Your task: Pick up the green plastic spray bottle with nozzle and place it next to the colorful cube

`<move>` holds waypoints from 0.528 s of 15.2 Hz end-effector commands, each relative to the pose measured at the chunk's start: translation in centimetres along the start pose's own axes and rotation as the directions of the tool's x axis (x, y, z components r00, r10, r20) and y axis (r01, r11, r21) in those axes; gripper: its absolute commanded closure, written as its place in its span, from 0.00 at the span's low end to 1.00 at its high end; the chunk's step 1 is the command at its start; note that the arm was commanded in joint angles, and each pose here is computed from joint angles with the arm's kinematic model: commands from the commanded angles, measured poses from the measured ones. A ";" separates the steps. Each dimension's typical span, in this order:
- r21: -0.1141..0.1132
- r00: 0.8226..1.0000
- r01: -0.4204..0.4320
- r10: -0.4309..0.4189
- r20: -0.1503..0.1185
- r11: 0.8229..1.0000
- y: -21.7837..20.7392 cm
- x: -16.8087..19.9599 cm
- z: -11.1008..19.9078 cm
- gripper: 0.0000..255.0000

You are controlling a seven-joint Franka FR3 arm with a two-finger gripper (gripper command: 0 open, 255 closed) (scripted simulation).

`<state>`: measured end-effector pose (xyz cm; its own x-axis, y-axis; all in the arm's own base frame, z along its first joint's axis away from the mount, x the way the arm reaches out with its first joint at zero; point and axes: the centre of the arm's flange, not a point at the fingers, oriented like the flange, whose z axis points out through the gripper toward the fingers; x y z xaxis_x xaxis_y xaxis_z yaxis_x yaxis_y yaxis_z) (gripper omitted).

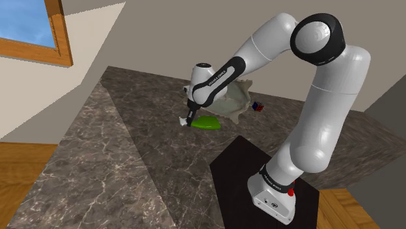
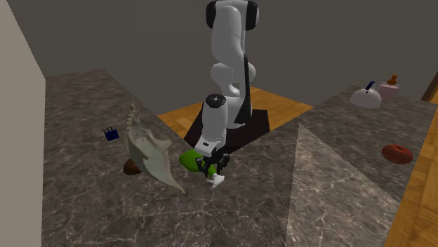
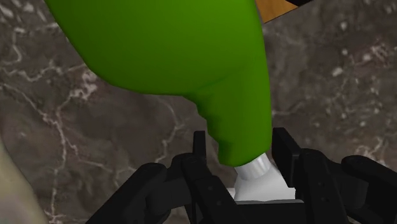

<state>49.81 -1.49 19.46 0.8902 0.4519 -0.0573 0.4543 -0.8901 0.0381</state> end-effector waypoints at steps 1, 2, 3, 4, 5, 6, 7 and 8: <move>0.000 1.000 0.000 0.000 0.001 1.000 0.0 -0.1 -0.5 1.00; 0.000 1.000 0.000 0.000 0.001 1.000 0.0 -0.1 -1.0 1.00; 0.000 1.000 0.000 0.000 0.001 1.000 0.1 -0.1 -1.5 1.00; 0.000 1.000 0.000 0.000 0.001 1.000 0.1 -0.2 -2.1 1.00; 0.000 1.000 0.000 0.000 0.001 1.000 0.1 -0.2 -2.6 1.00; 0.000 1.000 0.000 0.000 0.001 1.000 0.1 -0.2 -3.1 1.00; 0.000 1.000 0.000 0.000 0.001 1.000 0.2 -0.2 -3.7 1.00; 0.000 1.000 0.000 0.000 0.001 1.000 0.2 -0.3 -4.2 1.00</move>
<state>49.72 -1.54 23.03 0.8904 0.4515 -0.0576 0.4539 -0.8902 0.0380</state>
